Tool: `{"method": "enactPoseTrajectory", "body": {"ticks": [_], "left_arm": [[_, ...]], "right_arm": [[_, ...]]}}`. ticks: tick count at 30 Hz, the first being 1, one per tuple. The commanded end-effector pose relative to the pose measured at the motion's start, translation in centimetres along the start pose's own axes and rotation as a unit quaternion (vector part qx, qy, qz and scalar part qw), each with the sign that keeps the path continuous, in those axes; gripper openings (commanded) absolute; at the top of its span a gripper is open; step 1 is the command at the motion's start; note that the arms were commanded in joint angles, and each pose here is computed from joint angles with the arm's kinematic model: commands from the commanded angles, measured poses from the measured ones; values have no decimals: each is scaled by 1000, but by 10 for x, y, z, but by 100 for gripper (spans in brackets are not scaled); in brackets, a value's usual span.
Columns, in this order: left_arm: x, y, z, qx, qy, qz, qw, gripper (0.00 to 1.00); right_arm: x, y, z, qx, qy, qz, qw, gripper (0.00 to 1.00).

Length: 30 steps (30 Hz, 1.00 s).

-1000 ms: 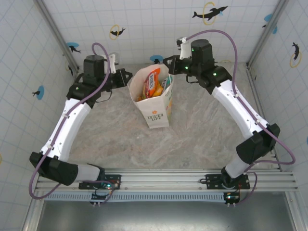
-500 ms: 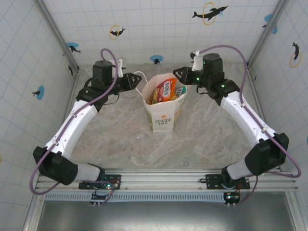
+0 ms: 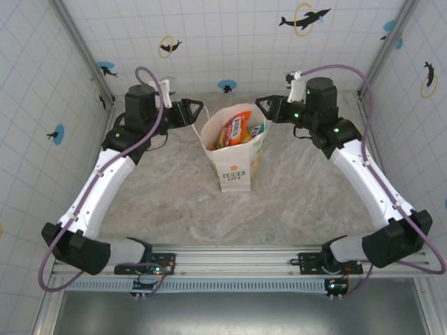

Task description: Place the snacks into the paper bag

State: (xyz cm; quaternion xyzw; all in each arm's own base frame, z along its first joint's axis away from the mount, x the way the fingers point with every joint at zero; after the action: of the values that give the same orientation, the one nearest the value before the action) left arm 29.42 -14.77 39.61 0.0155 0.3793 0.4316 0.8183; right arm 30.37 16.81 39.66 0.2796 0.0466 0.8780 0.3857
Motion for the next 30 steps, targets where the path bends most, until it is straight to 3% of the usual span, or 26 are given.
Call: {"method": "enactPoseTrajectory", "body": {"ticks": [1, 7, 8, 9, 10, 16, 21, 24, 30], "left_arm": [[-7, 25, 11, -42, -25, 30, 998, 65], [8, 59, 4, -99, -12, 107, 989, 75], [14, 66, 2, -114, -9, 134, 984, 80], [21, 72, 1, -126, 1, 167, 978, 91], [32, 81, -1, -142, 11, 207, 968, 98], [94, 109, -22, -213, 36, 332, 918, 98], [147, 99, -64, -268, -13, 382, 884, 98], [183, 83, -99, -261, -39, 417, 870, 98], [242, 57, -173, -222, -64, 455, 860, 98]], "right_arm": [[10, 29, 13, -24, 20, -20, 999, 54], [7, 63, 4, -32, 36, -83, 995, 57], [2, 68, -1, -33, 39, -100, 994, 62], [-3, 72, -6, -31, 39, -117, 992, 76], [-10, 75, -13, -30, 41, -135, 990, 99], [-73, 81, -73, -30, 40, -248, 967, 99], [-130, 76, -131, -41, 32, -285, 957, 99], [-160, 74, -165, -68, 18, -301, 951, 99], [-188, 81, -233, -109, 51, -342, 932, 99]]}}
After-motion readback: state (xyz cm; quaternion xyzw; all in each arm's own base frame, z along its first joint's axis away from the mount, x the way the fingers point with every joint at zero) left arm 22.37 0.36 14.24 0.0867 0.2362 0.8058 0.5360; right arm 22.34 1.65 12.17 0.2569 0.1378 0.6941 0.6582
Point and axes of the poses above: each hand's point on the last joint's axis, 136 mm out from that joint toward the fingers, its own y axis back along the fingers, its own x axis along the line the jaws close on, z = x × y, the point moved 9 cm from there along y, back along the fingers, and after that the axes turned 5 degrees about y, right-handed, at the moved point
